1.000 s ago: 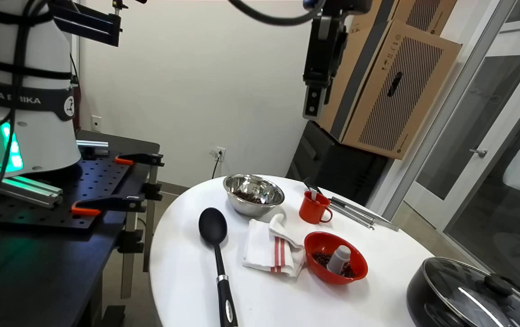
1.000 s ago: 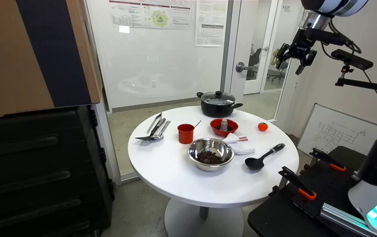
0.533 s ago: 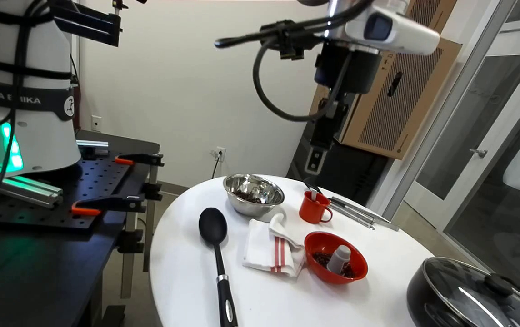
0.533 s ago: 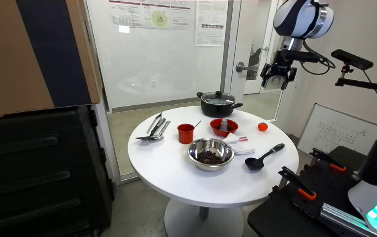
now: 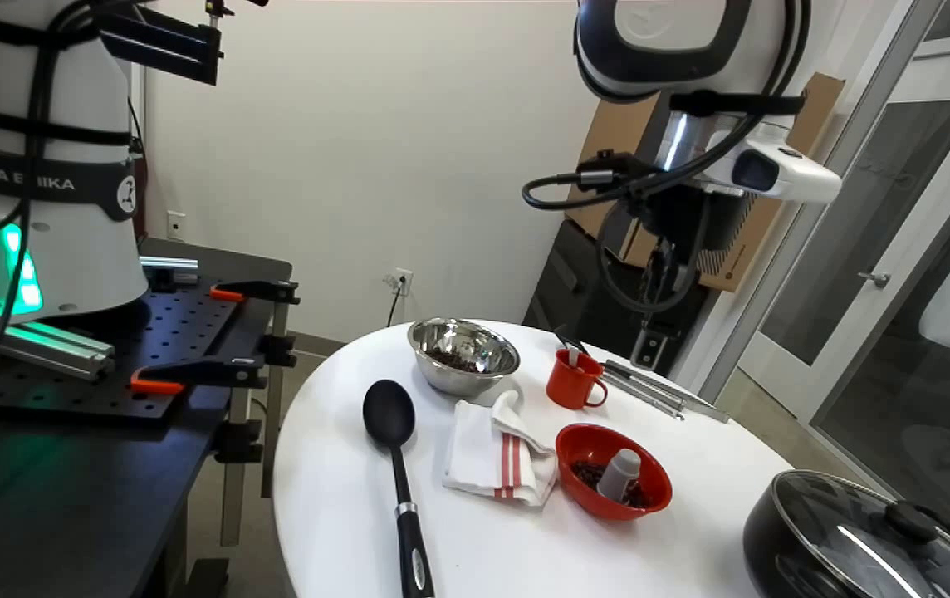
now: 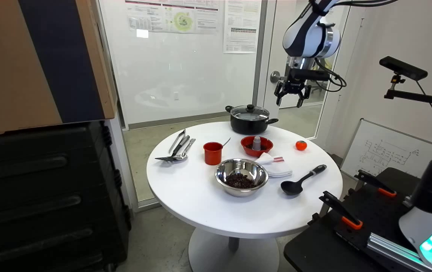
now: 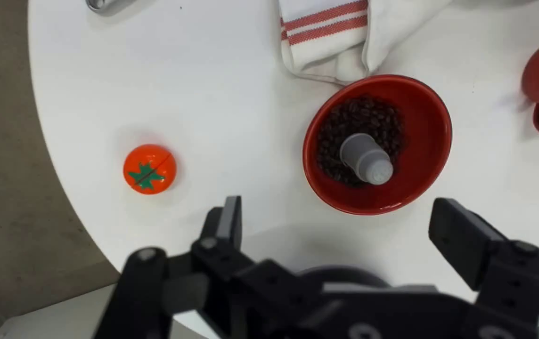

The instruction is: Put the grey cup in the red bowl on the table

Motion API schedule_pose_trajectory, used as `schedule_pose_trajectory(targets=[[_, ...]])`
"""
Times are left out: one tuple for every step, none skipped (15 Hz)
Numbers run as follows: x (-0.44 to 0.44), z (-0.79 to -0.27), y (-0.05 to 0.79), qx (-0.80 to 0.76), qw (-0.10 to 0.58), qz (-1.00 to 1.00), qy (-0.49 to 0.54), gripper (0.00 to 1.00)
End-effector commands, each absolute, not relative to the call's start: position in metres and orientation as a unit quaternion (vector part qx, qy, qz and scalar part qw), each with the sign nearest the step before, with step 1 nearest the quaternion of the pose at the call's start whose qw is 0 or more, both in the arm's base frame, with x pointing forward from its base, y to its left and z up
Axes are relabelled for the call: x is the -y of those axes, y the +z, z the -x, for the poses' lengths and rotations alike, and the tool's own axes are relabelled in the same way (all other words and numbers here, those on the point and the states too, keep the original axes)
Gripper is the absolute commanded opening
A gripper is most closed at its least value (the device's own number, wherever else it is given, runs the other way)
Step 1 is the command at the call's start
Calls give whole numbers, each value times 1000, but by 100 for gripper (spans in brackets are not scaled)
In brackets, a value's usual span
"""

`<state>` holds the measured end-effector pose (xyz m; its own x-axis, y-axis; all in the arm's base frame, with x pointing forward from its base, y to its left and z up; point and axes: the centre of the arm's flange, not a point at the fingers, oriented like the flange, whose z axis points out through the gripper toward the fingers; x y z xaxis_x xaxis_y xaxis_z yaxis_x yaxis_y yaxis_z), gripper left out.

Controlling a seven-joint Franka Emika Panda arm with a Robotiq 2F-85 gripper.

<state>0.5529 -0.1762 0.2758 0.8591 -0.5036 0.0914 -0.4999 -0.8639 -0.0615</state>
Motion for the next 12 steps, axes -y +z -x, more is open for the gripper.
schedule_pose_trajectory(targets=[[173, -593, 255, -298, 21, 954, -38, 100], [172, -596, 250, -313, 18, 949, -26, 100], [172, -595, 248, -329, 14, 944, -16, 100], [170, -577, 251, -301, 16, 953, -32, 100], [170, -579, 247, -304, 15, 952, -29, 100], [170, -579, 245, -304, 15, 952, -29, 100], [170, -578, 245, -304, 15, 952, -29, 100], [170, -578, 246, -304, 15, 952, -29, 100], [170, -578, 245, -304, 15, 952, -29, 100], [170, -578, 246, -304, 15, 952, -29, 100], [170, -578, 246, -304, 15, 952, -29, 100], [170, -578, 246, -304, 15, 952, -29, 100]])
